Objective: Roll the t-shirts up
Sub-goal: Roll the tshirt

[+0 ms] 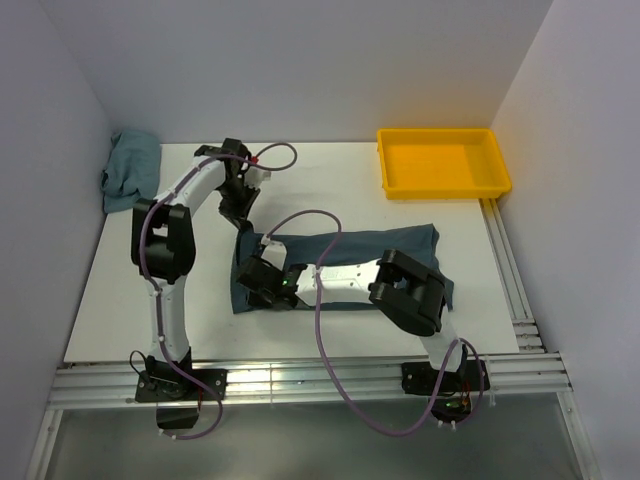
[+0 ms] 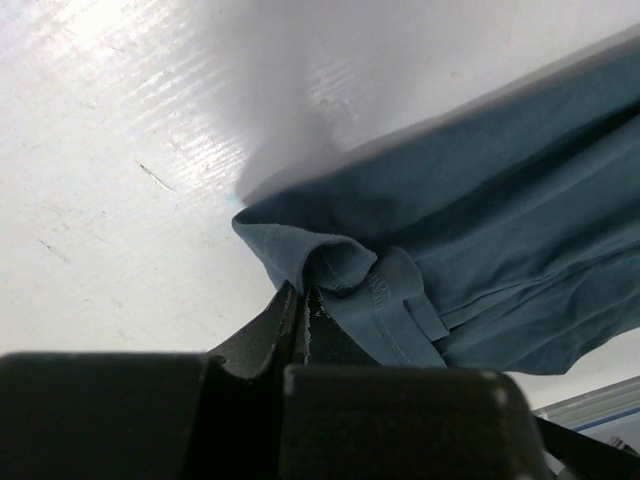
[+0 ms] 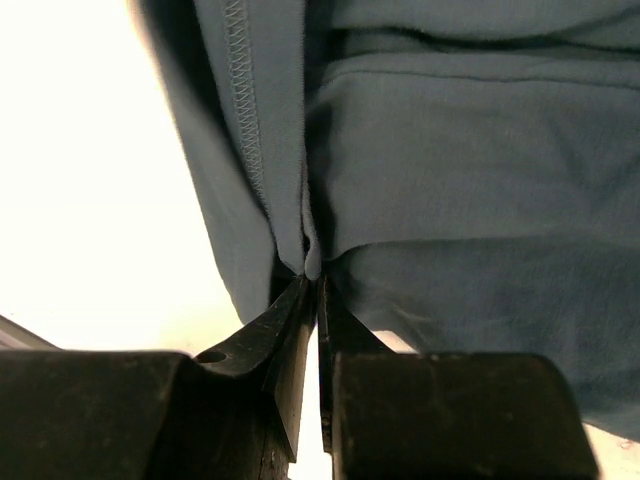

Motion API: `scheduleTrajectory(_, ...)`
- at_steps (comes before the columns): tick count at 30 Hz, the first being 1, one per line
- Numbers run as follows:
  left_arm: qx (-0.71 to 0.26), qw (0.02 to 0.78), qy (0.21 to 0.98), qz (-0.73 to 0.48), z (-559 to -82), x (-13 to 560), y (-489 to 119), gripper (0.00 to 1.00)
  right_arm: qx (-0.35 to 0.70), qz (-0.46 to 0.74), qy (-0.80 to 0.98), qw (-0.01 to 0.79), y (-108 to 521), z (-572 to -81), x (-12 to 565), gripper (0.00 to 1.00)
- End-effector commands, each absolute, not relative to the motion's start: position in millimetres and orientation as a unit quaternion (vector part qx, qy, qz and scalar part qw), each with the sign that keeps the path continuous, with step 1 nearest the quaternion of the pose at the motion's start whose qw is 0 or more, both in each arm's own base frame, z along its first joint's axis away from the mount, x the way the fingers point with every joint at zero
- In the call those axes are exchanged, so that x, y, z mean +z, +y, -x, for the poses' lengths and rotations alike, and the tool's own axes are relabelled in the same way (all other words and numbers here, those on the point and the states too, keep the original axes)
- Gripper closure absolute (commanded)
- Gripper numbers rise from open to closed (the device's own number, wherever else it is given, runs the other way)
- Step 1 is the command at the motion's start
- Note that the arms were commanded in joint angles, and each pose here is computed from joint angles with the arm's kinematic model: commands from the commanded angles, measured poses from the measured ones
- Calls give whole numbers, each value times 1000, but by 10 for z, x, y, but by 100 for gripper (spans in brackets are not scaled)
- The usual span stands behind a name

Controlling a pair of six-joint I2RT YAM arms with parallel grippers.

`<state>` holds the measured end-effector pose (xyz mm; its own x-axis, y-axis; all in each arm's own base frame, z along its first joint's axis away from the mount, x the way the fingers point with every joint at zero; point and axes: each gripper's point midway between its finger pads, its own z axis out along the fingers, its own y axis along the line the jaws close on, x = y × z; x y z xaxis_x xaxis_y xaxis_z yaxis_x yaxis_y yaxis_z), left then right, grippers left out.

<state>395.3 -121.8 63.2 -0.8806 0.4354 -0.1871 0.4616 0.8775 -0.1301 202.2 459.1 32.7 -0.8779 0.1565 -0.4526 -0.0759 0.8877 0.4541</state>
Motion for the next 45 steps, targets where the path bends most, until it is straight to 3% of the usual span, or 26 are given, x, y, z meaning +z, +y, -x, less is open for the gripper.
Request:
scheduleTrajectory(1,-78,84,967,-227,-4019,708,-1287,100,245,-20,933,262,4621,-1998,542,86)
scheduleTrajectory(10,-65,76,967,-235,-3963,603,-1364,100,241,-19,929,281,4550,-1975,751,64)
scheduleTrajectory(22,-60,79,965,-243,-3944,621,-1425,100,287,-15,894,344,4686,-2313,1398,67)
scheduleTrajectory(32,-60,81,964,-247,-3952,626,-1470,100,292,-16,898,330,5009,-2821,1093,69)
scheduleTrajectory(45,-57,84,962,-252,-3934,658,-1486,100,276,-17,906,321,5020,-2959,878,70)
